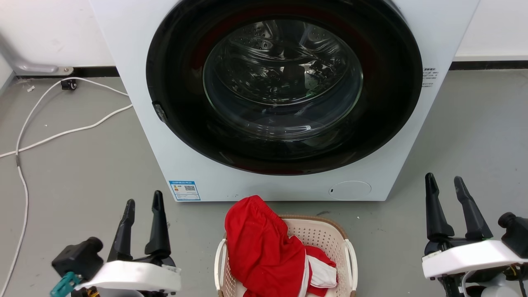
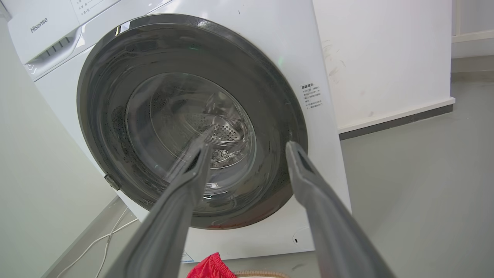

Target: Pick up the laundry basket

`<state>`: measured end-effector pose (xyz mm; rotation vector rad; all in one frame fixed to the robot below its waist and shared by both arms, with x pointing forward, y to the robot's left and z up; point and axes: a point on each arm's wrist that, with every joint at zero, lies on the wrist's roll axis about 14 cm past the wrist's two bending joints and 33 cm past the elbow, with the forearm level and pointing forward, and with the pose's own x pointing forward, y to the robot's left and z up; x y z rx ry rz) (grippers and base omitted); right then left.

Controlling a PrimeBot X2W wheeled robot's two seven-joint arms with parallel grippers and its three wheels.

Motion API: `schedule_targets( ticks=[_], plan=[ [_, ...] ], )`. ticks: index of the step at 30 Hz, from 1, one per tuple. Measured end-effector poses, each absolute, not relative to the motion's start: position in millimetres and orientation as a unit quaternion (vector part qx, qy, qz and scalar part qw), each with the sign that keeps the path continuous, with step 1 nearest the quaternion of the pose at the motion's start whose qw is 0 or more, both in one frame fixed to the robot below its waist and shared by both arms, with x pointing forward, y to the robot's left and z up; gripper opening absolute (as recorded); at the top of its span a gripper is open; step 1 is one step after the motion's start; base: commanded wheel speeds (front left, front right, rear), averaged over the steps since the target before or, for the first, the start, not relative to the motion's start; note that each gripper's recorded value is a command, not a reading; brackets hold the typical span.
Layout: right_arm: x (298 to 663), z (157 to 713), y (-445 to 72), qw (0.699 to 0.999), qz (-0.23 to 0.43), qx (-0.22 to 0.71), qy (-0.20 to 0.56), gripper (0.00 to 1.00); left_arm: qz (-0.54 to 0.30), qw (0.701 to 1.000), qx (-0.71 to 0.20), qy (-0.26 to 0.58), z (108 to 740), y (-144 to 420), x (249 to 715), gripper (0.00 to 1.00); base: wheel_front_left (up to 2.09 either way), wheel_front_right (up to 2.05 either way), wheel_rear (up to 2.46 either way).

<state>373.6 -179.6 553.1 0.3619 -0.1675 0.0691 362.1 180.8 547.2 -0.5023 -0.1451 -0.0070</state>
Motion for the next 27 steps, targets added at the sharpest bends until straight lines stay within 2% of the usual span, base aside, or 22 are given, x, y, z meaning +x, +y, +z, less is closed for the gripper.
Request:
schedule_targets(
  ticks=[27],
  plan=[
    [364.3, 516.3, -179.6, 0.997, 0.032, 0.050, -0.041, 1.00, -0.086, 0.993, -0.064, -0.041, 521.2, 129.6, 349.7, 1.00, 0.00, 0.00, 0.00]
  ],
)
